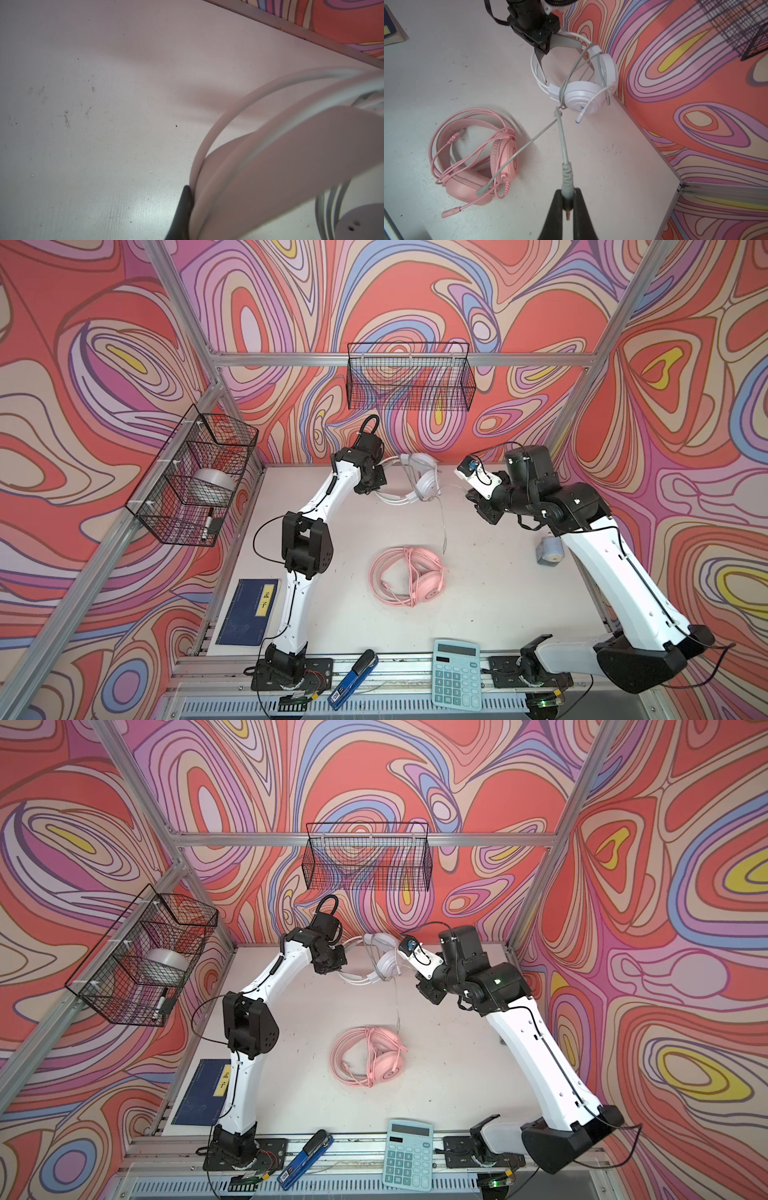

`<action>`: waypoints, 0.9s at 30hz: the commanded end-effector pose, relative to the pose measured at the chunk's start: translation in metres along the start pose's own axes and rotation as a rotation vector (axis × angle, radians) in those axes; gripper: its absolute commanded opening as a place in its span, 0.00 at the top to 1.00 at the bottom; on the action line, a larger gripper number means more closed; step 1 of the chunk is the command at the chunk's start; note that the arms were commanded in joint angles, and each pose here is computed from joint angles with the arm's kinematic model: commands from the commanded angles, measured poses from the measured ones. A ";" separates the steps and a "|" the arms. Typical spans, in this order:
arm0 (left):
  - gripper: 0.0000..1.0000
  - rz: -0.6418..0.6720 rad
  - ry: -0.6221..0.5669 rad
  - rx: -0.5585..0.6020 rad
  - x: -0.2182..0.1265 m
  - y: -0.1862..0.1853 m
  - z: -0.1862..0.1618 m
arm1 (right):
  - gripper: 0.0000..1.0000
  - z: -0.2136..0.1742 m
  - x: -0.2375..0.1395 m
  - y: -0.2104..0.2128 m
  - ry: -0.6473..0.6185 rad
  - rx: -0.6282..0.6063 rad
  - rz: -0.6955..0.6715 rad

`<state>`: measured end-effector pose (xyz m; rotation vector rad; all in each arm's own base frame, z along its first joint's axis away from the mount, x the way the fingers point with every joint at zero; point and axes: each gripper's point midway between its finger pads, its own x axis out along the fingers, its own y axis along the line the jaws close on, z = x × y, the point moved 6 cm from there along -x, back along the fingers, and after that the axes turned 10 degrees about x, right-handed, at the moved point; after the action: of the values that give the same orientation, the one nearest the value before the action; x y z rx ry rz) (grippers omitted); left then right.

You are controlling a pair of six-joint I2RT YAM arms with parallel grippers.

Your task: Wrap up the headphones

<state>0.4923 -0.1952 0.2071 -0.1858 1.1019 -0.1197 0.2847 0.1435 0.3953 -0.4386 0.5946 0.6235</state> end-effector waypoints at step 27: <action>1.00 -0.084 0.134 0.437 -0.032 -0.044 -0.049 | 1.00 0.060 0.126 -0.096 -0.139 0.589 0.332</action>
<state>0.4510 -0.2309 0.1963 0.1529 1.1987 -0.3656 0.4424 0.1487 0.3727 0.1404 0.7311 0.6955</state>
